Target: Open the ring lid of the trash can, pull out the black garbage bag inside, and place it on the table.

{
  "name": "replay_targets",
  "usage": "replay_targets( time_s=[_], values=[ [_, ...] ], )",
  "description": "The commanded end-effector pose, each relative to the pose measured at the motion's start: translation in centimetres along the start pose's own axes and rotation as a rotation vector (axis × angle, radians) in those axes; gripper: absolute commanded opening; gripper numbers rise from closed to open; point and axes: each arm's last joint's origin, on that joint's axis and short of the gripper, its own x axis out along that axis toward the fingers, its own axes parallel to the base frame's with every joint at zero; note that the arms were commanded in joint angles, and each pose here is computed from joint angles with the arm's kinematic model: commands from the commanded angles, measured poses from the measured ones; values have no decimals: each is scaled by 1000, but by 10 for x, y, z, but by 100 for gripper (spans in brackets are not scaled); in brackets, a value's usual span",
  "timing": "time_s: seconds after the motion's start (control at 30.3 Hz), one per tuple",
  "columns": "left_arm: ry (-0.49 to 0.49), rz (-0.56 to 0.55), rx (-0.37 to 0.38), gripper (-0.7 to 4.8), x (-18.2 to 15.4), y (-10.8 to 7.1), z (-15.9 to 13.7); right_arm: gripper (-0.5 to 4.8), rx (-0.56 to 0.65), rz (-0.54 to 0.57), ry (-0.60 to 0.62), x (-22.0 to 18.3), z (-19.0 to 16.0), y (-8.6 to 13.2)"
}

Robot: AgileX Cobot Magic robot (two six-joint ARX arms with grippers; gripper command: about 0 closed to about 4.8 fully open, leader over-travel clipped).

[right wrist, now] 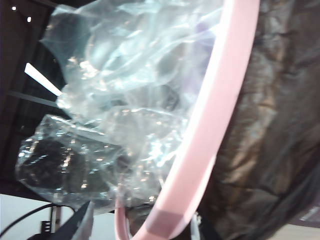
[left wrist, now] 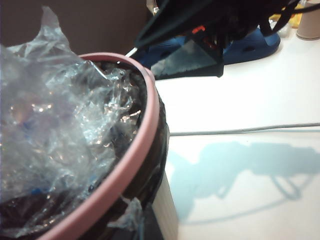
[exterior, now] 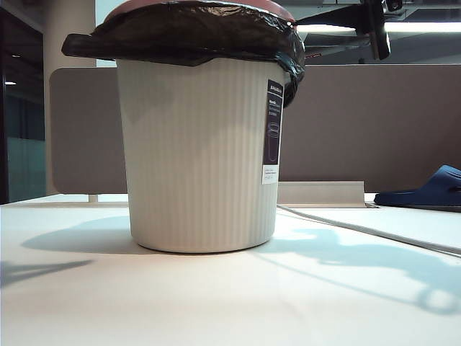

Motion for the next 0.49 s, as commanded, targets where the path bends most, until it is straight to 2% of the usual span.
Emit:
replay_targets(
  time_s=[0.03, 0.36, 0.49],
  values=[
    [-4, -5, -2, -6, 0, 0, 1, 243, -16, 66, -8, -1, 2, 9],
    [-18, -41, 10, -6, 1, -1, 1, 243, -12, 119, -9, -1, 3, 15],
    [-13, -43, 63, -6, 4, -1, 0, 243, -11, 147, -16, -1, 4, 19]
  ],
)
